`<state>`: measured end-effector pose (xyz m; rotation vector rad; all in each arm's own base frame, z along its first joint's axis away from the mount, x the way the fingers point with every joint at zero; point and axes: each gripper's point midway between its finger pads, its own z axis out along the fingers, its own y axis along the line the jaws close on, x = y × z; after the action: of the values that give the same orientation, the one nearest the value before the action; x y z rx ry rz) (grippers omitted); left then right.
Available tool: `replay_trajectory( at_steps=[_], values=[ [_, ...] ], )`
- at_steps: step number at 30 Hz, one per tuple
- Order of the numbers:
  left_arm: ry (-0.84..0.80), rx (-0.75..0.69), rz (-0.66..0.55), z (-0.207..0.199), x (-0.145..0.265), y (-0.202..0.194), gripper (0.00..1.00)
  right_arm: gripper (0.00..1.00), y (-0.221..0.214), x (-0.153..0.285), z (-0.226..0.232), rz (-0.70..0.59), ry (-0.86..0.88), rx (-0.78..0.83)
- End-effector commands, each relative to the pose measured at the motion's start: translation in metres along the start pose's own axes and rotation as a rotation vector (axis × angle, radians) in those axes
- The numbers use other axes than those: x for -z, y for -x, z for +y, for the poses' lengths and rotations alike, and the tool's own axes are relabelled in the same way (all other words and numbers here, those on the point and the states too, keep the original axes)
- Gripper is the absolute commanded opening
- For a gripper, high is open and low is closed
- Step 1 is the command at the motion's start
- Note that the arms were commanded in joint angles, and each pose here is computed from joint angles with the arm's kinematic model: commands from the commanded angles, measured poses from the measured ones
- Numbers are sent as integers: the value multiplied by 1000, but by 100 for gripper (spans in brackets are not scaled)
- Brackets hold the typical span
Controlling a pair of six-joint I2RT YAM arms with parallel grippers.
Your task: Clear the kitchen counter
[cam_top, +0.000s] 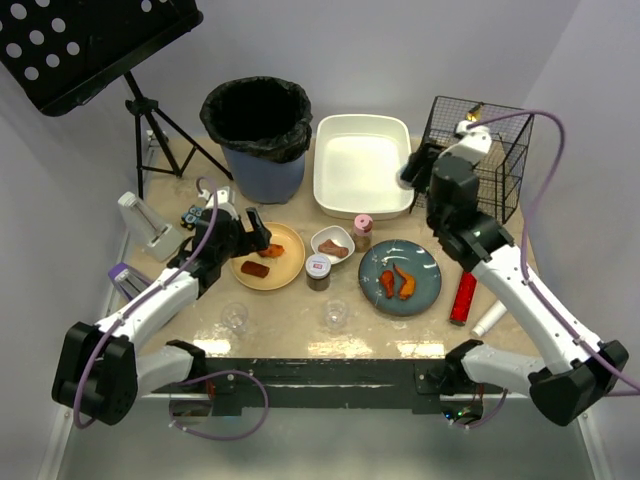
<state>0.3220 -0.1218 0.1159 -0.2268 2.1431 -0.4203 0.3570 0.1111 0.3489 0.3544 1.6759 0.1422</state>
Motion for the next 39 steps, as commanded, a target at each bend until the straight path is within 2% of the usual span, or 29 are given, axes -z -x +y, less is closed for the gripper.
replay_trajectory(
  at_steps=[1, 8, 17, 31, 39],
  values=[
    [-85, -18, -34, -24, 2, 22, 95, 0, 62, -18, -58, -166, -176, -71],
    [-136, -16, -6, -35, 2, 20, 94, 0, 94, -31, -134, -265, -360, -137],
    [-153, -13, 18, -37, 1, 14, 93, 0, 110, -60, -183, -322, -463, -164],
    [-169, -10, 45, -40, -3, 9, 93, 0, 125, -107, -199, -395, -411, -67],
    [-172, -7, 52, -40, -6, 7, 93, 0, 114, -136, -204, -353, -388, -44]
  ],
)
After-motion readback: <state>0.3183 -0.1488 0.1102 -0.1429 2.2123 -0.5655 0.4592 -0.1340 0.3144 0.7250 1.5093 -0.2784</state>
